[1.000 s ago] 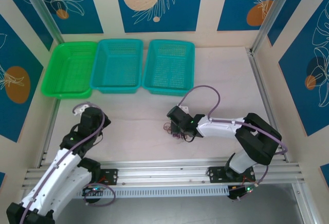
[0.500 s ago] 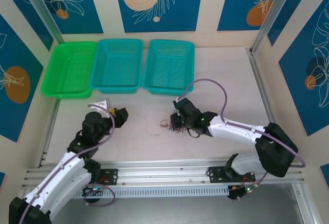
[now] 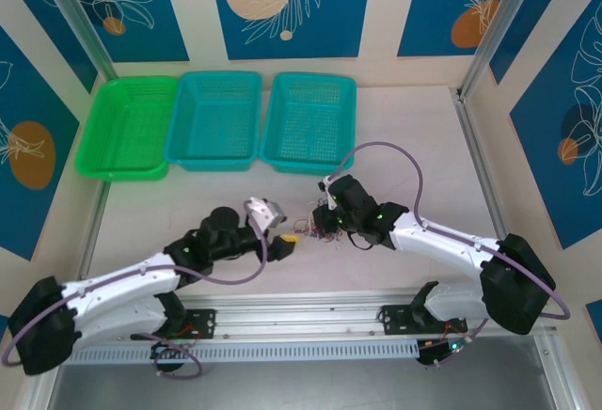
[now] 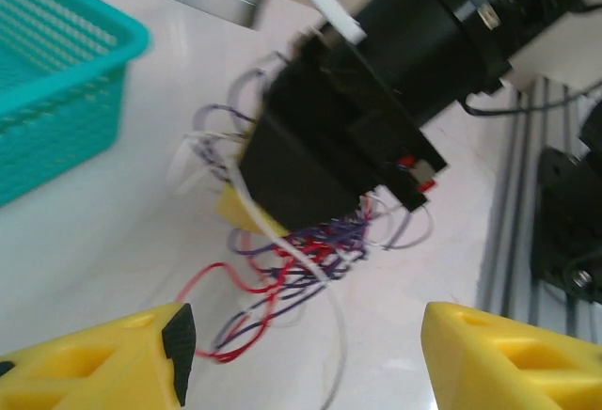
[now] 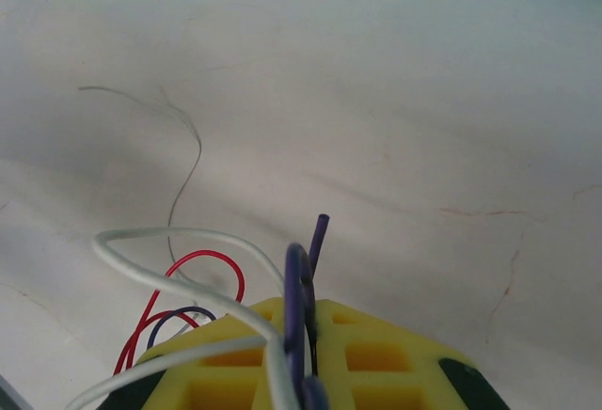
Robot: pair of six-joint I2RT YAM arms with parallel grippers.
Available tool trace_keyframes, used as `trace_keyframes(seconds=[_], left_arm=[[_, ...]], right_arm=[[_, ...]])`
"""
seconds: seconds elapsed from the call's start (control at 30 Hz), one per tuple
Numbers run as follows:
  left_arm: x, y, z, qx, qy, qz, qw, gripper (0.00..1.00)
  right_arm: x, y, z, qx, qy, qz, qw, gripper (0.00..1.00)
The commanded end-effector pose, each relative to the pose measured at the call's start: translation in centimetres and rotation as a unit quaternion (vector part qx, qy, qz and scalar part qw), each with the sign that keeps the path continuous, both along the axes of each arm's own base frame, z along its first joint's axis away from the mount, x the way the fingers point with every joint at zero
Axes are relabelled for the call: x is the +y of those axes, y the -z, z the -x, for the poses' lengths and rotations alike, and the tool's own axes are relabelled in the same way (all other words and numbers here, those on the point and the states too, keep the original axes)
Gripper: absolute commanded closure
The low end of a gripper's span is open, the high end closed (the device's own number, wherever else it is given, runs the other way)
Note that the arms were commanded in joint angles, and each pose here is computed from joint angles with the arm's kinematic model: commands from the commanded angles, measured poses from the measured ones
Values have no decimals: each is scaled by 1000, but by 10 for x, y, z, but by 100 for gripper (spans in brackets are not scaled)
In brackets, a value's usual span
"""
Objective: Untangle the cables
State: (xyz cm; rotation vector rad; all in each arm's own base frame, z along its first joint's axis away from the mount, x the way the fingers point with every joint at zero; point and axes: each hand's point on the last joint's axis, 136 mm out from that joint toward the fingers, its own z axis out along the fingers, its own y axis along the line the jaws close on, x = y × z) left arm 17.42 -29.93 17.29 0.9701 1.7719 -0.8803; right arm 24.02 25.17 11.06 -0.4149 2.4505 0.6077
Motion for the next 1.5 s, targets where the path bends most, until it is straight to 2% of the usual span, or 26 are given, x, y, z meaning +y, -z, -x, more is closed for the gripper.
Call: trace_keyframes(seconds=[0.0,0.13,0.2,0.23,0.33,0.37,0.5,0.63,0.73,0.87,1.0,1.1,1.2,1.27,1.33,1.4,1.47], left_arm=[[-27,-5,8,-35,36,-1,999,34],[-33,21,-5,-31,-5,-30,999,34],[-31,33,-14,-31,-29,-44,998,40],[-31,39,-17,-30,-33,-56,997,51],[-28,46,-22,-27,-51,-74,996,96],[-24,45,-24,-28,-63,-72,995,100],[3,32,-39,-39,-146,-53,987,100],[50,25,-55,-42,-251,-49,966,100],[95,22,-65,-31,-345,-52,936,100],[155,24,-66,-7,-443,-40,896,100],[174,26,-62,-6,-456,-23,889,100],[181,30,-60,-1,-465,-28,885,100],[191,36,-60,8,-491,-34,871,100],[198,40,-60,16,-510,-33,860,100],[201,43,-60,20,-515,-34,857,100],[196,44,-60,24,-504,-32,863,100],[179,43,-61,20,-463,-26,886,100]], right_arm=[[5,-17,1,-3,-6,-22,1000,100],[6,-20,3,-2,-10,-30,999,100],[6,-21,3,-3,-10,-32,999,100],[5,-21,2,-4,-7,-30,1000,100],[-3,-17,-2,-7,15,-16,1000,100],[-8,-14,-5,-7,31,-6,999,100],[-36,5,-13,-4,100,39,994,98],[-83,32,-17,32,218,82,972,92],[-123,46,-14,66,309,94,944,87],[-155,54,-9,90,376,53,921,81],[-172,55,-7,96,403,0,910,74],[-181,52,-5,95,412,-16,906,74],[-196,50,-2,102,440,-27,892,74],[-202,47,-3,114,454,-74,881,74],[-207,43,-5,115,463,-122,871,74],[-207,32,-9,98,451,-164,872,80],[-198,19,-14,76,419,-194,884,83]])
